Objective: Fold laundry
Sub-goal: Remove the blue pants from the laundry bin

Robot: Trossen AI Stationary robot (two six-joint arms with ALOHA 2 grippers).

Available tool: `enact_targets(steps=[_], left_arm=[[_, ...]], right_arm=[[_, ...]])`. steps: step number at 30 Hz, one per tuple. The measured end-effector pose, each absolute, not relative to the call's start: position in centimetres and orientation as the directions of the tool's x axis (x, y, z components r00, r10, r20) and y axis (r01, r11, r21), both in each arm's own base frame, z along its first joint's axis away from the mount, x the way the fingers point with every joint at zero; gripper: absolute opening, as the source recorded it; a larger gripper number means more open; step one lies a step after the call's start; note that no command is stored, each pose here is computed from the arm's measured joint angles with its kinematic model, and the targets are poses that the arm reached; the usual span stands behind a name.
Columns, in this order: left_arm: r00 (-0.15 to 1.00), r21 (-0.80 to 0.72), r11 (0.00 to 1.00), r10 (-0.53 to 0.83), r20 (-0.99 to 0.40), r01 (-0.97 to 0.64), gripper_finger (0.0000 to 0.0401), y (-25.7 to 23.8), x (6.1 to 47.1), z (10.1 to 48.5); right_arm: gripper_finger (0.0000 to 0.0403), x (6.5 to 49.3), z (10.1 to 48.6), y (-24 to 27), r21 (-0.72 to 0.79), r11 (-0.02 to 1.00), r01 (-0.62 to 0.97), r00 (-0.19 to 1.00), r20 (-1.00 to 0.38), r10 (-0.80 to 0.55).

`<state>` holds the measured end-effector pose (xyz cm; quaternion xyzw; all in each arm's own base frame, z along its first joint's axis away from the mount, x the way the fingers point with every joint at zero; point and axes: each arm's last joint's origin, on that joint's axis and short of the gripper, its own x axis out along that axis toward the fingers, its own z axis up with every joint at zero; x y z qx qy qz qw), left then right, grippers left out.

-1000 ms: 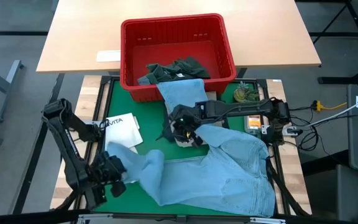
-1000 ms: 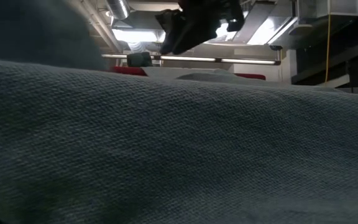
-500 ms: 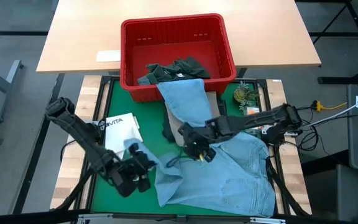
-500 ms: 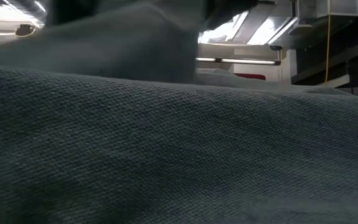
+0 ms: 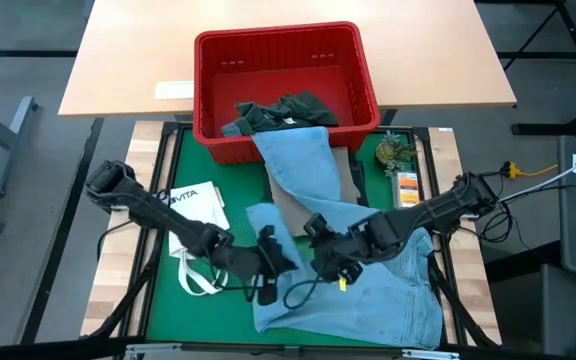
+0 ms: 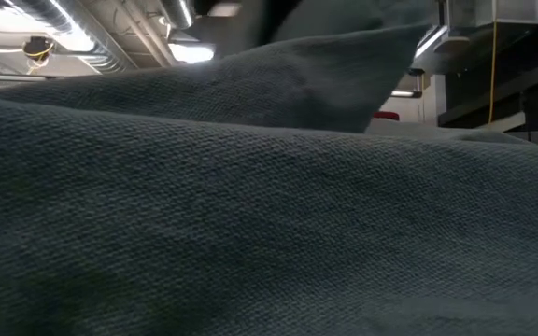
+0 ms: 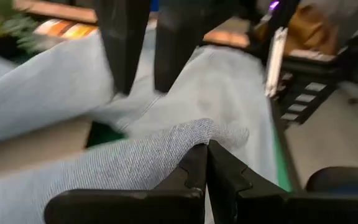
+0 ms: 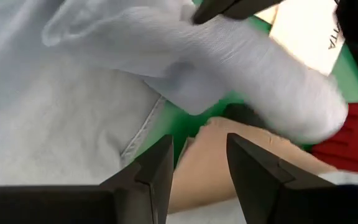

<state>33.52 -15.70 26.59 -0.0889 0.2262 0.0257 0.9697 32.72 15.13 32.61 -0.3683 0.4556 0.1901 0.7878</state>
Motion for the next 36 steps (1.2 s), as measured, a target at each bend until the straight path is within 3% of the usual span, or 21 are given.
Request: enact_targets(steps=[12,19,25,29,36], left_arm=[[0.877,-0.325,0.933,-0.281,-0.389,0.154,0.0003,-15.1,38.5,21.5],[0.846,-0.345,0.92,-0.328,-0.42,0.186,0.0079,-14.5,39.4,19.5],[0.857,-0.341,0.924,-0.31,-0.413,0.17,0.0142,-13.3,39.4,20.6],[0.839,-0.307,0.928,-0.334,-0.43,0.212,0.015,-12.1,38.5,22.7],[0.761,-0.285,0.949,-0.284,-0.584,0.135,0.0151,-9.8,35.4,25.3]], right_arm=[[0.0149,30.1,32.2,17.1,-0.41,0.685,-0.602,0.44,-0.886,-0.143],[0.0149,29.7,32.1,17.1,-0.383,0.73,-0.566,0.409,-0.899,-0.154],[0.0149,29.8,32.3,17.1,-0.381,0.733,-0.563,0.413,-0.898,-0.149],[0.0149,29.9,33.1,17.1,-0.396,0.74,-0.544,0.448,-0.882,-0.142],[0.015,30.8,33.1,17.1,-0.439,0.738,-0.513,0.503,-0.85,-0.156]])
